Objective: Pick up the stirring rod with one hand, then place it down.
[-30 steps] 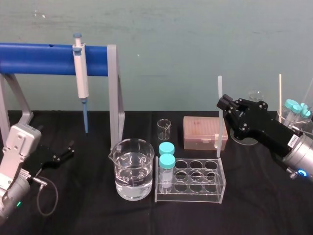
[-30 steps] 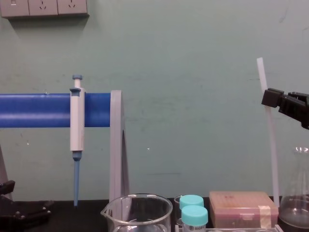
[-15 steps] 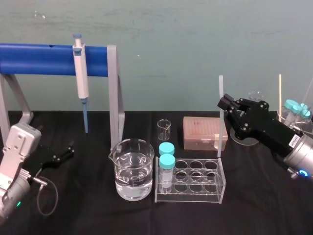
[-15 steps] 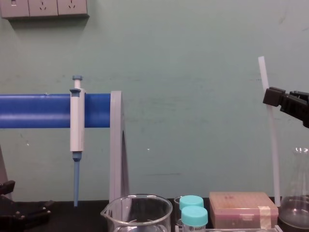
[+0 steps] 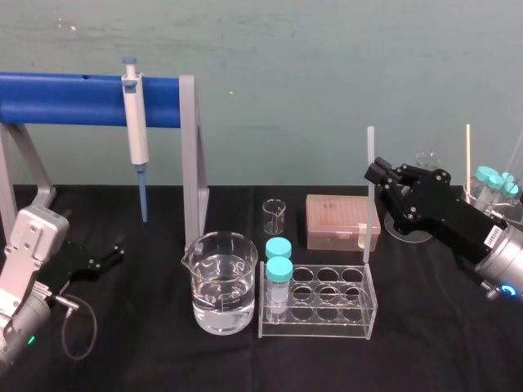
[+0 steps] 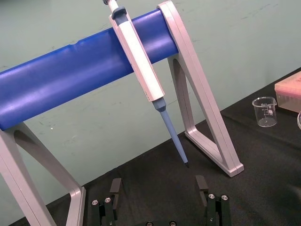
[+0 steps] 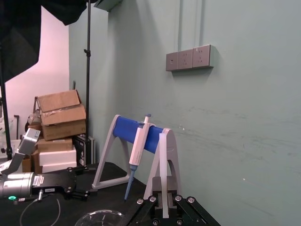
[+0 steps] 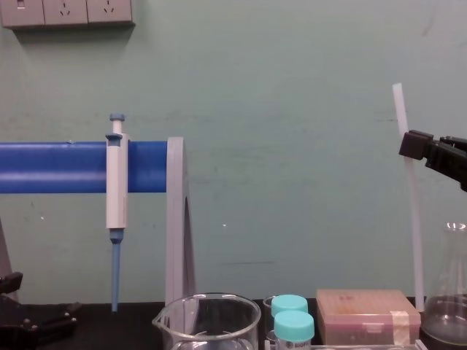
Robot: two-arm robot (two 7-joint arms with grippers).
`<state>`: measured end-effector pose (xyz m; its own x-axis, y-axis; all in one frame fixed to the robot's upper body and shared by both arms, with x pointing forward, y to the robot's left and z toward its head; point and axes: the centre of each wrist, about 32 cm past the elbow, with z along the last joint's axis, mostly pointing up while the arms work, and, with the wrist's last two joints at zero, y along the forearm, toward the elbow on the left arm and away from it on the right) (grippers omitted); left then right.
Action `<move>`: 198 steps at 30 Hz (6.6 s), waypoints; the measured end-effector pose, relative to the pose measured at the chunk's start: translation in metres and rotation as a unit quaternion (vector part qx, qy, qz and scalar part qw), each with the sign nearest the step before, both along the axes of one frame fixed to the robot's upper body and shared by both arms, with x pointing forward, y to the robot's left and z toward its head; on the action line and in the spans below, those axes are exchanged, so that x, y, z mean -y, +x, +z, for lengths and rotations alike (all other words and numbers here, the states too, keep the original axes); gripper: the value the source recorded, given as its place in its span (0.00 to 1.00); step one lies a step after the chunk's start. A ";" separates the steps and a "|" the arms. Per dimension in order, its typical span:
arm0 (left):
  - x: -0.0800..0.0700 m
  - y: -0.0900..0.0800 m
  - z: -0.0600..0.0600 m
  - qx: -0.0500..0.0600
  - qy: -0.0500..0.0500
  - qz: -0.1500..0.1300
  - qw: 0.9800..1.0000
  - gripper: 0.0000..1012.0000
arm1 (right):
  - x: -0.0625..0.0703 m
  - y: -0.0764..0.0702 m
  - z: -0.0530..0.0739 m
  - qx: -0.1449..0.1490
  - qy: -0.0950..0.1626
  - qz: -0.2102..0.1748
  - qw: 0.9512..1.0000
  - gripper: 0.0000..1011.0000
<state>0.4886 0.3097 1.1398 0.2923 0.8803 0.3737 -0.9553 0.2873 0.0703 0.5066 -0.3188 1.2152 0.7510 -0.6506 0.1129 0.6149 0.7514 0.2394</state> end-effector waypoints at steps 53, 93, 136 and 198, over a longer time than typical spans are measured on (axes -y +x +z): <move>0.000 0.000 0.000 0.000 0.000 0.000 1.000 0.99 | -0.001 0.002 -0.002 -0.002 0.001 0.003 1.000 0.06; 0.000 0.000 0.000 0.000 0.000 0.000 1.000 0.99 | 0.010 0.008 -0.035 -0.013 0.020 0.050 0.998 0.06; 0.000 0.000 0.000 0.000 0.000 0.000 1.000 0.99 | -0.003 0.012 -0.084 -0.081 0.005 0.014 0.997 0.06; 0.000 0.000 0.000 0.000 0.000 0.000 1.000 0.99 | -0.003 0.001 -0.082 -0.050 0.000 -0.126 0.991 0.99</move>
<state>0.4886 0.3097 1.1398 0.2922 0.8803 0.3737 -0.9553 0.2873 0.0702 0.5076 -0.3155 1.1336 0.5726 -0.8185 0.0461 0.8032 0.5713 0.1689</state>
